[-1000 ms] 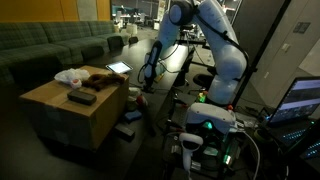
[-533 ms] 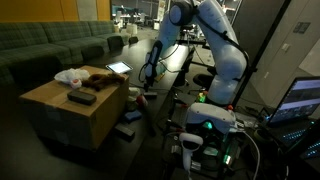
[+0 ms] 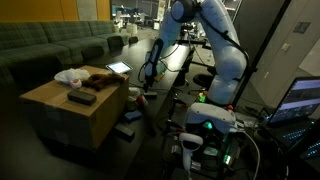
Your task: Put the white towel on the table, then the moose on the box, then the duster on the table, then the turnip plushie on the box, then the plastic on the table, then the blue sponge on the box, then the duster from the box to the table, lastly, the other duster from the table to the box
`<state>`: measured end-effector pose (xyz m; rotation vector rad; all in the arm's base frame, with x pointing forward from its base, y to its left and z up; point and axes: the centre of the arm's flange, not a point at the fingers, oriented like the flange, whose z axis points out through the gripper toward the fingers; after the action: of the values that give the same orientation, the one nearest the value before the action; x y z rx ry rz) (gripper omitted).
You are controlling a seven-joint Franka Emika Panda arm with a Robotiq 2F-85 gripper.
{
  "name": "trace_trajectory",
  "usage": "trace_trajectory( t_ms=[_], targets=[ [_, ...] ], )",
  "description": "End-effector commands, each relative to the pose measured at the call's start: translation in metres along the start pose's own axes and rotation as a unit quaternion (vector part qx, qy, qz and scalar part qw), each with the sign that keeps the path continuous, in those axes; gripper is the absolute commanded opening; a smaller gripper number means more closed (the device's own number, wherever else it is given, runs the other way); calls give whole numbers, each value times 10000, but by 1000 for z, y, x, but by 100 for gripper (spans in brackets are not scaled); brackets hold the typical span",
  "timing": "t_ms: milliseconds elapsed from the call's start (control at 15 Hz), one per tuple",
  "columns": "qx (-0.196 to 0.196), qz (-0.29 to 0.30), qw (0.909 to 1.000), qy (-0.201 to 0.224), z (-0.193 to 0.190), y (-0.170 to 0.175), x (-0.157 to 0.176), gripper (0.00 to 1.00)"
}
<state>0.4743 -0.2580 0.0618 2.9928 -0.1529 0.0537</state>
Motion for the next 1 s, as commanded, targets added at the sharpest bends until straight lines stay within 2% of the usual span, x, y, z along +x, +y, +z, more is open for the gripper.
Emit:
trace_trajectory(
  t_ms=[0,333,667,933],
  targets=[
    [243,-287,9993,-46,-32,-21,-23,100],
    [595,-704,9957,21,-52,-66,-39,100],
    [577,-793,9947,298,-48,-112,-41,100],
    [547,-719,9945,532,-39,-128,-42,100]
  ],
)
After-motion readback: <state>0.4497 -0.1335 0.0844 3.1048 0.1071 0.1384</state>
